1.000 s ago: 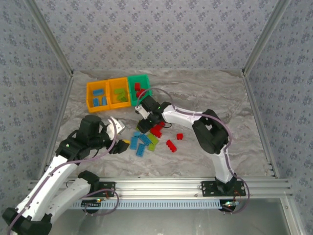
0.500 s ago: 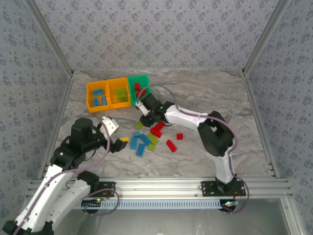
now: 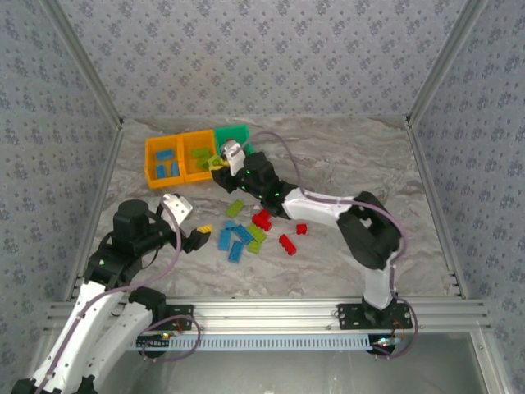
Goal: Sort the legos into containers by color
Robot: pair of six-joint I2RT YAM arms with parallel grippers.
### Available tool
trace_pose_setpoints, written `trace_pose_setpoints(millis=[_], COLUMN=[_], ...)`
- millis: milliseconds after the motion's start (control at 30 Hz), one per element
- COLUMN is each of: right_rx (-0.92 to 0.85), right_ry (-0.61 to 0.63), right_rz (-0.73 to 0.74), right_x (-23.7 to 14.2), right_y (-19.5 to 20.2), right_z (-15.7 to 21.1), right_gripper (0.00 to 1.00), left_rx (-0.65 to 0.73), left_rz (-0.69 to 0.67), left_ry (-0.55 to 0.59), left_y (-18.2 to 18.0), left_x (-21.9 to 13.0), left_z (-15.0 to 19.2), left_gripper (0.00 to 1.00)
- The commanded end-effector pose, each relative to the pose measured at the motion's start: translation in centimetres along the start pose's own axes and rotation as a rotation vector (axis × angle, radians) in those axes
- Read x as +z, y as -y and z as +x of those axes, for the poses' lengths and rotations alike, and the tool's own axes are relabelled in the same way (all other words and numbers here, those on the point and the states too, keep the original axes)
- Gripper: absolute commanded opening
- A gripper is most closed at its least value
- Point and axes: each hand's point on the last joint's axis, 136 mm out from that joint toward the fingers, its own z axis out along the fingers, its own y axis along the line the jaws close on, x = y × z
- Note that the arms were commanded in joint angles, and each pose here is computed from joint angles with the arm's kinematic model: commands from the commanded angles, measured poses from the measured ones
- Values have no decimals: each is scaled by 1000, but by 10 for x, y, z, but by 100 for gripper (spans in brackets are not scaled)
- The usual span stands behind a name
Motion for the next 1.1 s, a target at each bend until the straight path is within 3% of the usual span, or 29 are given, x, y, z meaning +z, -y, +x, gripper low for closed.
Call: trace_pose_setpoints(millis=[0, 233, 367, 533, 800, 1067], right_rx=[-10, -38, -49, -49, -30, -130], right_ry=[35, -142, -197, -280, -341, -383], right_rz=[21, 127, 163, 154, 106, 38], right_x=[31, 100, 121, 128, 87, -16], right_y=[4, 46, 61, 60, 37, 12], right_z=[-13, 38, 40, 30, -14, -40], right_gripper=[25, 28, 34, 61, 64, 70], left_rx=[7, -1, 0, -9, -37, -59], left_rz=[-5, 16, 4, -28, -88, -115], left_ry=[6, 18, 12, 11, -1, -34], left_y=[-3, 0, -2, -8, -19, -26], left_x=[3, 4, 4, 5, 8, 13], left_z=[-2, -3, -2, -1, 0, 6], left_gripper=[91, 94, 97, 99, 99, 99])
